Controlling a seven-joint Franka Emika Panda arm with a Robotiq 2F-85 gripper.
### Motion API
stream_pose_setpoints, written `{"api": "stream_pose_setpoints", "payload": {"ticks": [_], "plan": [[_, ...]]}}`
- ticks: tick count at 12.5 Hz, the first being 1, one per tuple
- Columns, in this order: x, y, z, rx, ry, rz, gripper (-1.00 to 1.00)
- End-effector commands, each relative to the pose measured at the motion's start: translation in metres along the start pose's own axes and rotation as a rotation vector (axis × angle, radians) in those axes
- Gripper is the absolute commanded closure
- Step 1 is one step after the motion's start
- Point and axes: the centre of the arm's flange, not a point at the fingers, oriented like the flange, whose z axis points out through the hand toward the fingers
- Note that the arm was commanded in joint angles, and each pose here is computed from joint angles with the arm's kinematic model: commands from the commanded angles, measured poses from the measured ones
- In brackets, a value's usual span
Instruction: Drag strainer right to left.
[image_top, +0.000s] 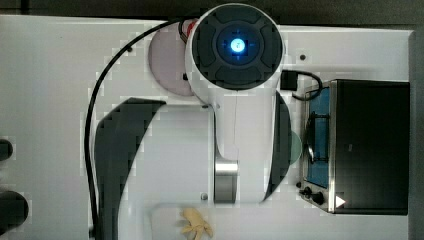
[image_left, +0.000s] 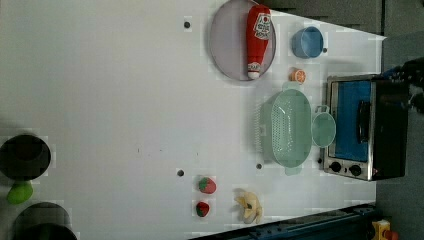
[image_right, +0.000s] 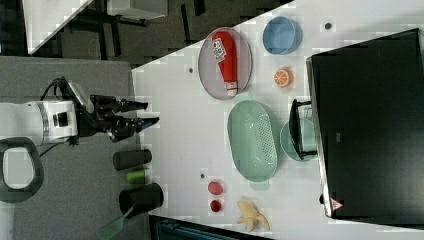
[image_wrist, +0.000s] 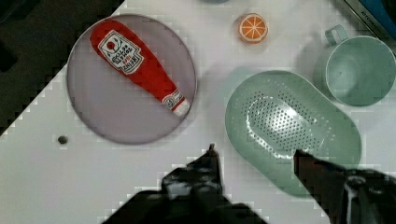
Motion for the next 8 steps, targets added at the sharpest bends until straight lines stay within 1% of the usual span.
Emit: {"api": "stream_pose_setpoints", "payload": {"ticks": [1, 3, 5, 8], "plan": [[-0.106, 0.17, -0.09, -0.003, 0.015, 0.152, -0.6], [-0.106, 0.169, -0.085, -0.011, 0.008, 0.151, -1.0], [-0.103, 0.162, -0.062, -0.035, -0.011, 0.159, -1.0], [-0.093, 0.147, 0.001, -0.085, -0.048, 0.191, -1.0]]}}
